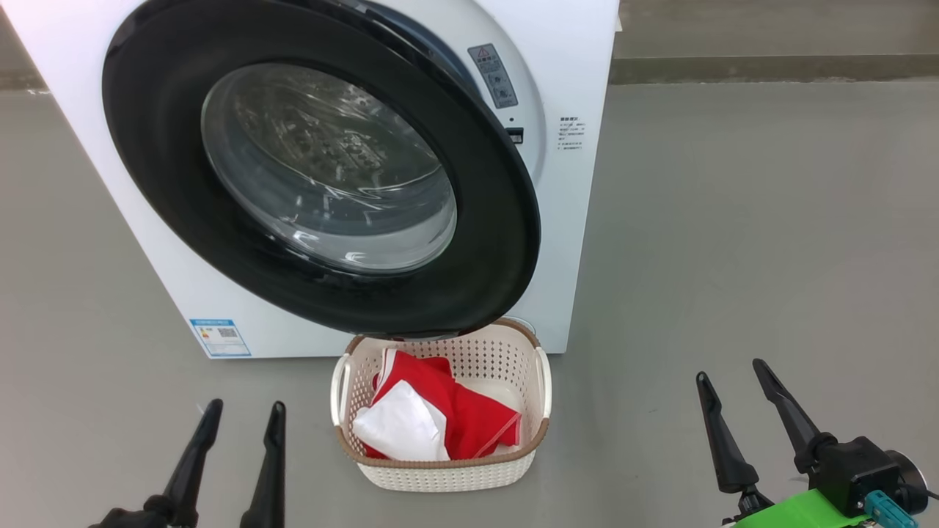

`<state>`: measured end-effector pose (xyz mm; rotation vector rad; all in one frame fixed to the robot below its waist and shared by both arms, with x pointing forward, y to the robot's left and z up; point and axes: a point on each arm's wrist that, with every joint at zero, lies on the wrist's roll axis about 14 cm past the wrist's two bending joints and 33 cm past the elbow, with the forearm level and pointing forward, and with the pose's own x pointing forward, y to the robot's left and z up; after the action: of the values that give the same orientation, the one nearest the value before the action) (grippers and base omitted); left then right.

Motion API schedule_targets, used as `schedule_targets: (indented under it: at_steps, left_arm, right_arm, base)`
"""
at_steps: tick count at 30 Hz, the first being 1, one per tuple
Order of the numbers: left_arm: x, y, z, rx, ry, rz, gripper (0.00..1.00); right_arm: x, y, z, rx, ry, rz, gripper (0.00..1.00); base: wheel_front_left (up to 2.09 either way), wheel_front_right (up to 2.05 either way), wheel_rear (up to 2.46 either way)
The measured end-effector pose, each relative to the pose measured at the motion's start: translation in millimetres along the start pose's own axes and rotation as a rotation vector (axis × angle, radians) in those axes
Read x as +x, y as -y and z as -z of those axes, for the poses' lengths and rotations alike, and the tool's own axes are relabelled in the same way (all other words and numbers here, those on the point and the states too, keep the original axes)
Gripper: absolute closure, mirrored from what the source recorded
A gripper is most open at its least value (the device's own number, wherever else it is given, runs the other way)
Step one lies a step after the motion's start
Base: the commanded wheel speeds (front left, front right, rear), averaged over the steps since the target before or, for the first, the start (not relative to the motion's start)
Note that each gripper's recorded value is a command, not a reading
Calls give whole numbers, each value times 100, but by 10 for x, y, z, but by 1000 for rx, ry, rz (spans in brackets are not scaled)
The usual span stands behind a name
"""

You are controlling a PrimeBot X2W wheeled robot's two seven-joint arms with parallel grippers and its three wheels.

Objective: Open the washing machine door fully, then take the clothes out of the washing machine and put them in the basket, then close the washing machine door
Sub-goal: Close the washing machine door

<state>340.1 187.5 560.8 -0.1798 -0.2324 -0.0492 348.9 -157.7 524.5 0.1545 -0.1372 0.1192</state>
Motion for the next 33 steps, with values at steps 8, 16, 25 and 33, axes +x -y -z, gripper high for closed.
schedule_targets:
  at_steps: [8,16,25,33]
  left_arm:
    - [-38,-13,55,6,-15,-10,0]
    - [-95,-75,141,14,-43,-35,0]
    - [-33,-102,225,-23,-61,-59,0]
    - [51,-181,270,-38,-68,-81,0]
  right_arm:
    - [62,-103,51,-13,-15,-36,75]
    - [393,-331,30,-34,-2,-114,100]
    - [851,-719,202,-39,-58,-235,100]
    - [1206,-1039,322,-50,-95,-331,100]
  base:
    - [0,0,0]
    - [0,0,0]
    - [0,0,0]
    - [0,0,0]
